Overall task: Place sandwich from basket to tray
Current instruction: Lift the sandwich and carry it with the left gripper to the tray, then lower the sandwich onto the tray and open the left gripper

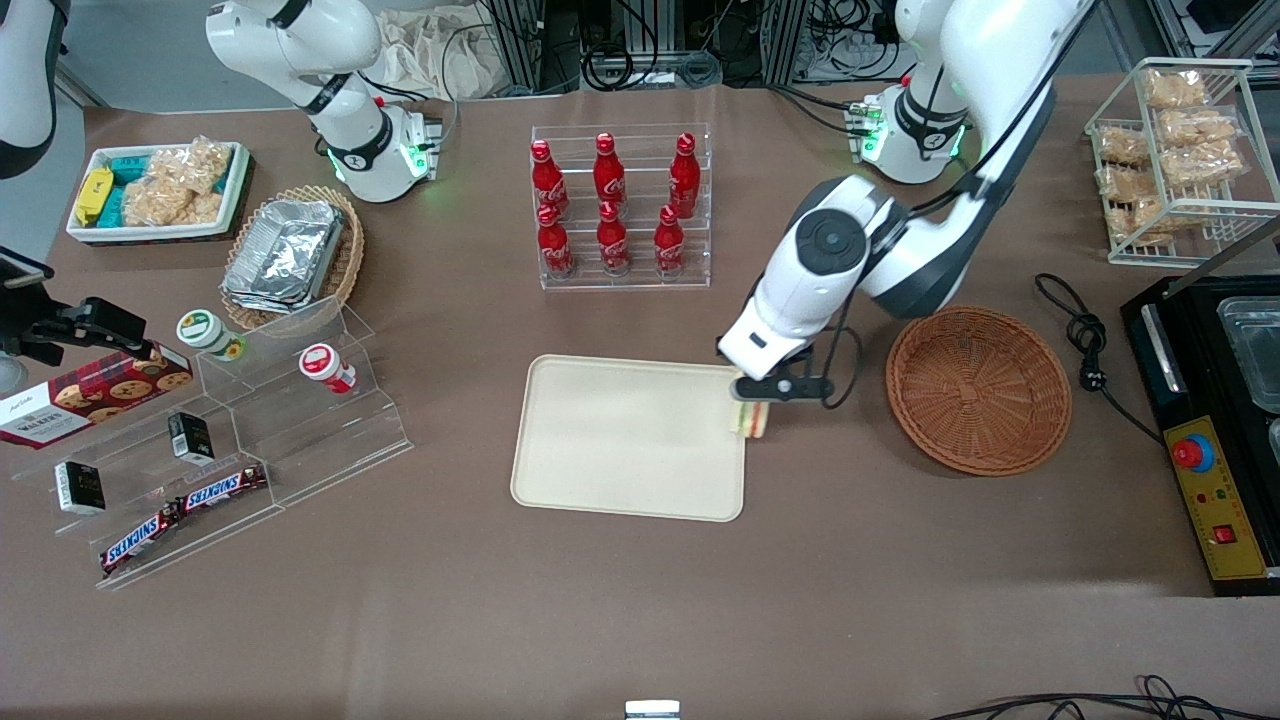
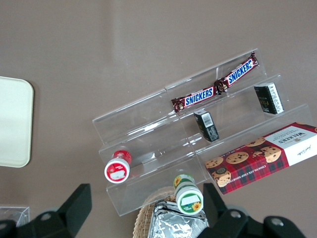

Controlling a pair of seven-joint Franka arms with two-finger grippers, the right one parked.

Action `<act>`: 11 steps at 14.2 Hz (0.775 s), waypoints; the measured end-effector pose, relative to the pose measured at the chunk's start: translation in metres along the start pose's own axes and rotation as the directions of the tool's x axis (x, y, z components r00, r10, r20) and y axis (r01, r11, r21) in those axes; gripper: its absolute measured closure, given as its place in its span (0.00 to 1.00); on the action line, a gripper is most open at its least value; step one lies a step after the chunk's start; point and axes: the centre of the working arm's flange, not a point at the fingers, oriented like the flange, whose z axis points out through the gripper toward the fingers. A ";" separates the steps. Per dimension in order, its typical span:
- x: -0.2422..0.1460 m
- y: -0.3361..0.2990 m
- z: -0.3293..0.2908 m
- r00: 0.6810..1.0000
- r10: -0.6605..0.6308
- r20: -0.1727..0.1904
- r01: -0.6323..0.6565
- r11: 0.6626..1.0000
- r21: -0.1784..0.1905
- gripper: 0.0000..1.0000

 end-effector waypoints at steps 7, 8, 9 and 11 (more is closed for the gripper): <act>0.024 0.005 0.063 0.999 0.050 -0.011 -0.050 0.998 -0.030 0.68; 0.028 0.006 0.064 0.999 0.033 -0.016 -0.033 0.999 -0.032 0.57; 0.031 0.007 0.060 1.000 0.007 -0.026 -0.008 0.999 -0.034 0.48; 0.043 0.009 0.041 0.996 -0.060 -0.063 0.057 0.997 -0.051 0.28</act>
